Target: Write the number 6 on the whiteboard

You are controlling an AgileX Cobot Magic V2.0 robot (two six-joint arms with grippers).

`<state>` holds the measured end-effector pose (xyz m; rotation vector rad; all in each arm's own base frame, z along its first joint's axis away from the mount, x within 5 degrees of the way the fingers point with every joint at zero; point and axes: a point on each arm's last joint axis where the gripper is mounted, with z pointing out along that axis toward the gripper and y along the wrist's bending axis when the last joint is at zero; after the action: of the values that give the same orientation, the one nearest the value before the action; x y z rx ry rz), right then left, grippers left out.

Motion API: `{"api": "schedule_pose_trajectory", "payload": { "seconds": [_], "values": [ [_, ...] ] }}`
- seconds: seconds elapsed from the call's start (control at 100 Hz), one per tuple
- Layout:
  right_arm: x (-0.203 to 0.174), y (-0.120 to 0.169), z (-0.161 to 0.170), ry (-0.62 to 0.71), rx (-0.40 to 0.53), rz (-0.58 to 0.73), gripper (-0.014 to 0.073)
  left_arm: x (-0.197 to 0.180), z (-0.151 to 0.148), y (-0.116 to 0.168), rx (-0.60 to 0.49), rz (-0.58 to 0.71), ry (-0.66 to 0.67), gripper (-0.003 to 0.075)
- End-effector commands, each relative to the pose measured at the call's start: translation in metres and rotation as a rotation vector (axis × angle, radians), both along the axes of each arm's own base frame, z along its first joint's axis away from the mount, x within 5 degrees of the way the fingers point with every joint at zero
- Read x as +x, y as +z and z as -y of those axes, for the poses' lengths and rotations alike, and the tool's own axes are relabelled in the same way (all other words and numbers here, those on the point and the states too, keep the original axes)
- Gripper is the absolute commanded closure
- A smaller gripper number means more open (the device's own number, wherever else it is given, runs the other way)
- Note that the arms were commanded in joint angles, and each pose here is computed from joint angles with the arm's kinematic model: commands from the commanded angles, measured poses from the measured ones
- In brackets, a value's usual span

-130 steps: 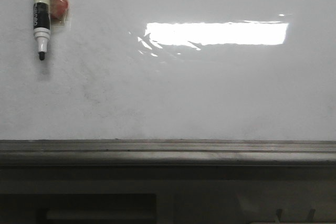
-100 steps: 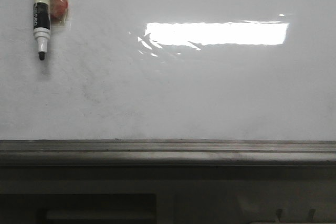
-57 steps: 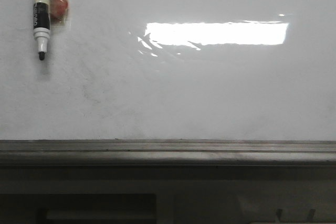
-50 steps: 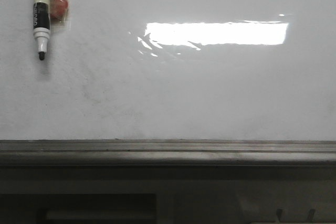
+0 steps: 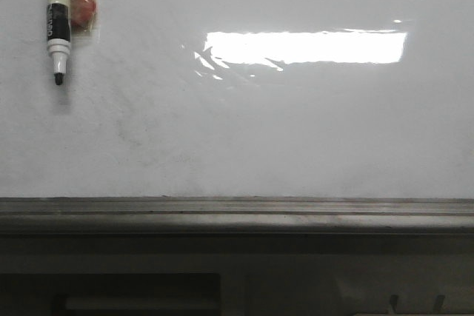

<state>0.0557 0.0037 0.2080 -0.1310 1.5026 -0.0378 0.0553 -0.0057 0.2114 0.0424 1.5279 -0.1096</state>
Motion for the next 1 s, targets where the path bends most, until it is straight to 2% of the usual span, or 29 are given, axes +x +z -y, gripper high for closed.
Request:
{"api": "schedule_pose_trajectory", "payload": {
  "seconds": [0.0,0.2,0.27,0.32,0.49,0.57,0.74,0.84,0.99],
  "values": [
    [-0.001,0.002,0.002,-0.016,0.092,0.083,0.0661,0.0,-0.002,-0.008,-0.154,0.046,0.009,0.074],
    [-0.001,0.002,0.004,-0.008,0.356,0.073,0.0661,-0.001,-0.006,-0.003,-0.519,0.072,0.015,0.0741],
    [-0.001,0.004,0.004,-0.006,0.388,0.077,0.066,-0.001,-0.007,0.0,-0.603,0.074,0.011,0.0741],
    [-0.002,0.007,0.004,0.003,0.408,0.072,0.0659,-0.002,-0.007,0.004,-0.62,0.083,0.005,0.0741],
    [-0.005,0.034,-0.003,0.069,0.401,0.008,0.0657,-0.008,0.0,0.038,-0.586,0.073,-0.074,0.0741],
    [0.0,0.047,-0.007,0.091,0.391,-0.07,0.0657,-0.008,0.005,0.06,-0.5,0.035,-0.11,0.0741],
    [0.023,0.072,-0.014,0.12,0.377,-0.257,0.0657,0.008,0.016,0.09,-0.289,-0.155,-0.168,0.0741],
    [0.038,0.079,-0.017,0.123,0.374,-0.344,0.0661,0.02,0.02,0.098,-0.257,-0.242,-0.19,0.074],
    [0.055,0.083,-0.02,0.13,0.366,-0.45,0.0631,0.036,0.025,0.102,-0.284,-0.312,-0.217,0.0722]
  ]
}}
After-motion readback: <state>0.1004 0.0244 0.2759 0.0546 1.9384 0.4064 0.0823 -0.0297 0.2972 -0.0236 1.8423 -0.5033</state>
